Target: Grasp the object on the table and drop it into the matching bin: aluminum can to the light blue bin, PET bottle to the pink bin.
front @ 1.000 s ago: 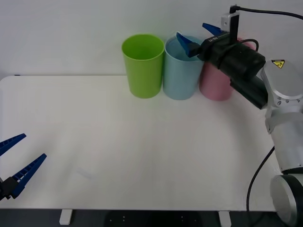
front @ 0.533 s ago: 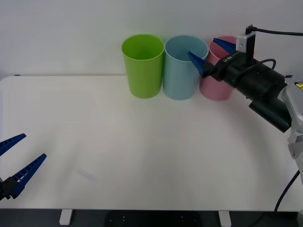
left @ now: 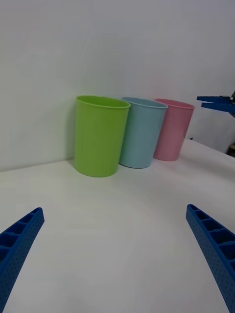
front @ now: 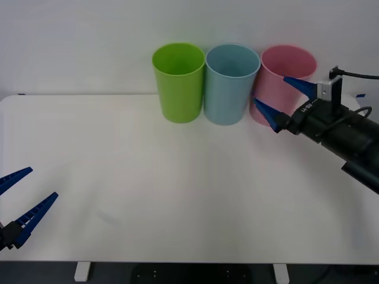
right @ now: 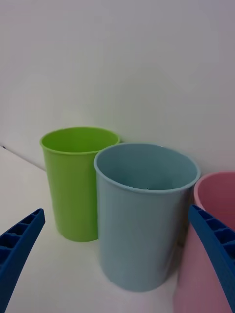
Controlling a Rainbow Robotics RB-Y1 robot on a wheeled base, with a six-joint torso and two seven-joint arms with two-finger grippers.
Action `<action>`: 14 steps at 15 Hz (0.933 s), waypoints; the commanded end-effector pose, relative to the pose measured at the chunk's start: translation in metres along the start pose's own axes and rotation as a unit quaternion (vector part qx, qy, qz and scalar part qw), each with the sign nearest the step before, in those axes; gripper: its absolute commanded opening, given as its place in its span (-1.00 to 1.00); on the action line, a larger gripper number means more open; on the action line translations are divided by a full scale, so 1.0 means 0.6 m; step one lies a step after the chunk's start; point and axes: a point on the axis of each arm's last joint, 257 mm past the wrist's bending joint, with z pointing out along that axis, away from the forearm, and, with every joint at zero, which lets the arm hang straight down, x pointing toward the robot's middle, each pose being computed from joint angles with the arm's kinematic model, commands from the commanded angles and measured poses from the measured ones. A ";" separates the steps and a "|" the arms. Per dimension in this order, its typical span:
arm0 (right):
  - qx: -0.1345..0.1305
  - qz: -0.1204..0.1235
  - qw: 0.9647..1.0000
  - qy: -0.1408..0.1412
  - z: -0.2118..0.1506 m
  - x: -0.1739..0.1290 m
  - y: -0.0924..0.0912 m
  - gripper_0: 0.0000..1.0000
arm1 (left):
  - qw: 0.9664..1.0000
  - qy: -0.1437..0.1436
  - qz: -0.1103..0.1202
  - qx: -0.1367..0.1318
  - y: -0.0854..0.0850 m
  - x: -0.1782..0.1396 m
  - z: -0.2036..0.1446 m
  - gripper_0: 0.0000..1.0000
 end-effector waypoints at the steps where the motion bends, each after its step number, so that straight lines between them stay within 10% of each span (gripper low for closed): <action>1: -0.008 -0.015 1.000 0.014 -0.045 0.024 0.010 1.00 | 1.000 0.000 0.000 0.000 0.000 0.000 0.000 1.00; 14: -0.033 -0.042 0.995 0.088 -0.244 0.130 0.054 1.00 | 1.000 0.000 0.000 0.000 0.000 0.000 0.000 1.00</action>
